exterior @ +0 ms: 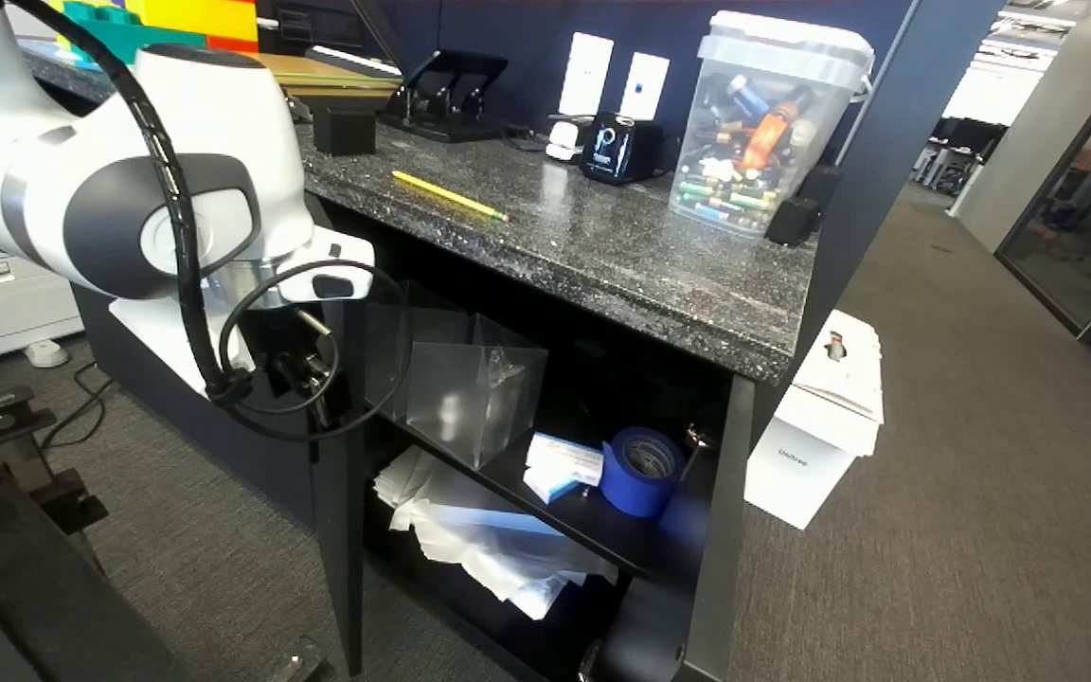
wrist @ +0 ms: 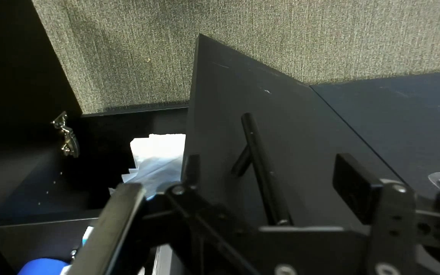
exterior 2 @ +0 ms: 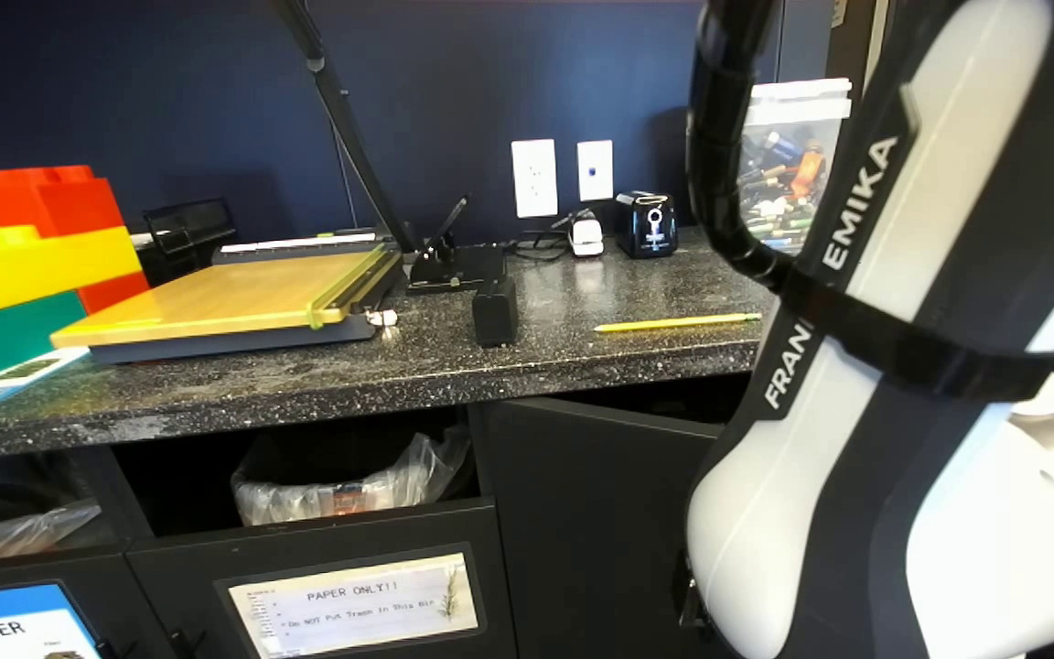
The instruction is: Open the left cabinet door
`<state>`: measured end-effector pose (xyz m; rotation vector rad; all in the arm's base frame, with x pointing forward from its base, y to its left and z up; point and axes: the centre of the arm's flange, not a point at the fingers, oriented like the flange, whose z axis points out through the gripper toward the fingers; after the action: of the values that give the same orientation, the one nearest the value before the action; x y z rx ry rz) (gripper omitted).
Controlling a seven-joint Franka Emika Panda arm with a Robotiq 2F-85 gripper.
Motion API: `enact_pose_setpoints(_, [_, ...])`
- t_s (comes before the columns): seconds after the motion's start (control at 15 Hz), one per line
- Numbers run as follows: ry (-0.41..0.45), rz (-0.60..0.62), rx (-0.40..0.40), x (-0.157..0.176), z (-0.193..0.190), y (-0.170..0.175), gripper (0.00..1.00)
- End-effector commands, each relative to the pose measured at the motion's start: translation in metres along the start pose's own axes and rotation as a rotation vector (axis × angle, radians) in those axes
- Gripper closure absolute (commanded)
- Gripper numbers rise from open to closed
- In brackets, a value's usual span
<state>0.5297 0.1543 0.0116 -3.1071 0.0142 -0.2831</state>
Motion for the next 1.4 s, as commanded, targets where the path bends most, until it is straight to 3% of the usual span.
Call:
enact_pose_setpoints(0.0, [-0.114,0.041,-0.087,-0.005,-0.074,-0.001,0.00])
enact_pose_setpoints(0.87, [-0.109,0.056,-0.098,-0.014,-0.072,-0.007,0.00])
enact_pose_setpoints(1.33, [-0.491,0.107,-0.238,-0.058,-0.172,-0.013,0.00])
